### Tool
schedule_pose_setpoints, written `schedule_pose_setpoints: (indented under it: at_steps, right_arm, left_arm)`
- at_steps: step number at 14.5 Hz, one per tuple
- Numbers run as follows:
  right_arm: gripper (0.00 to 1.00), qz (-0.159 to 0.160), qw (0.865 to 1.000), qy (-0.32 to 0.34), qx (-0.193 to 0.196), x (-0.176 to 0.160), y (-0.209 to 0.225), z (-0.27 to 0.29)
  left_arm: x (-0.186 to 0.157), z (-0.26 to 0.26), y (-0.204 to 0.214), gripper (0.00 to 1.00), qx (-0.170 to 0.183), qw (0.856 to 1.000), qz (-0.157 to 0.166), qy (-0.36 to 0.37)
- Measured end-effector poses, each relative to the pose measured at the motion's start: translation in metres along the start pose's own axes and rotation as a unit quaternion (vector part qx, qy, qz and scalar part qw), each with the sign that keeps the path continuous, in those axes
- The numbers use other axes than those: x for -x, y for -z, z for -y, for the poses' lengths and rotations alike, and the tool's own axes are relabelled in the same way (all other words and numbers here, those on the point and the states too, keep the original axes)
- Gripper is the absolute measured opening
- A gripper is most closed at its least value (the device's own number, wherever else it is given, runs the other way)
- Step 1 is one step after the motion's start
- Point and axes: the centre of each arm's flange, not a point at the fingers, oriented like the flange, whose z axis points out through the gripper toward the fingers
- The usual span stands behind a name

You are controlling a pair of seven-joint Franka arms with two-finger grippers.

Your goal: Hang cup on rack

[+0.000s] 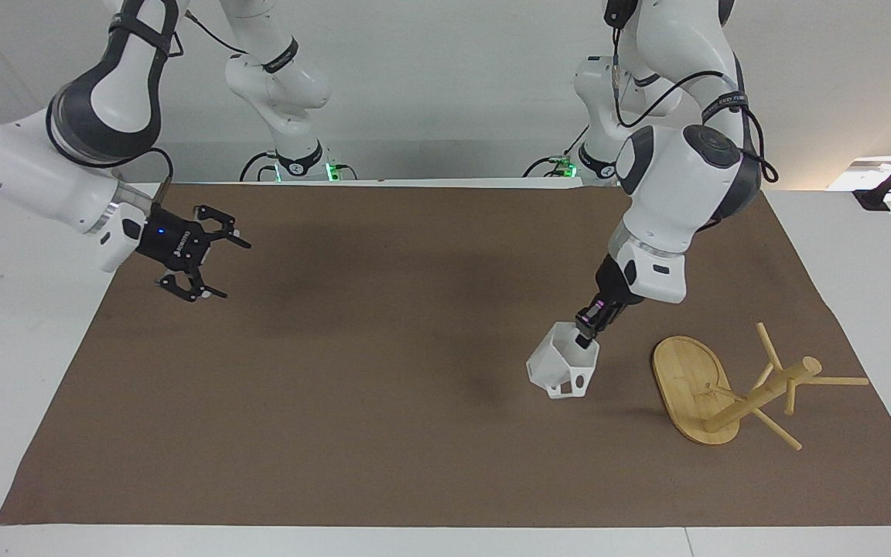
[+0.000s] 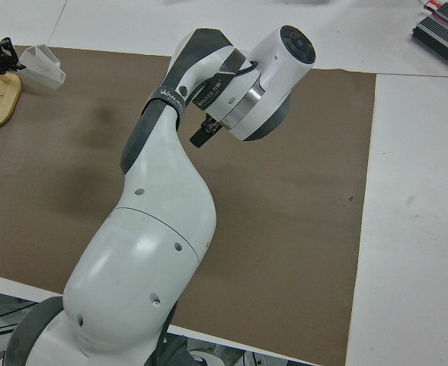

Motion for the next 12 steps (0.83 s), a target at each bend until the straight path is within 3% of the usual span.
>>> schedule_pose_setpoints:
  at_steps: [3,6,9,12]
  right_arm:
    - [1.00,0.076,0.991,-0.105,0.046,-0.008,0.051,0.019]
    - [1.00,0.147,0.957,-0.228,0.103,-0.033,0.101,0.045]
    - [1.00,0.194,0.923,-0.297,0.147,-0.065,0.122,0.074]
    - [1.00,0.207,0.894,-0.354,0.180,-0.093,0.122,0.096]
  left_arm:
    - [-0.010,0.051,-0.007,0.05,0.069,0.994,-0.085,0.029]
    - [-0.015,0.109,-0.008,0.05,0.112,0.980,-0.154,0.054]
    - [-0.031,0.137,-0.003,0.05,0.113,0.975,-0.175,0.074]
    - [-0.044,0.151,0.001,0.05,0.114,0.972,-0.189,0.086]
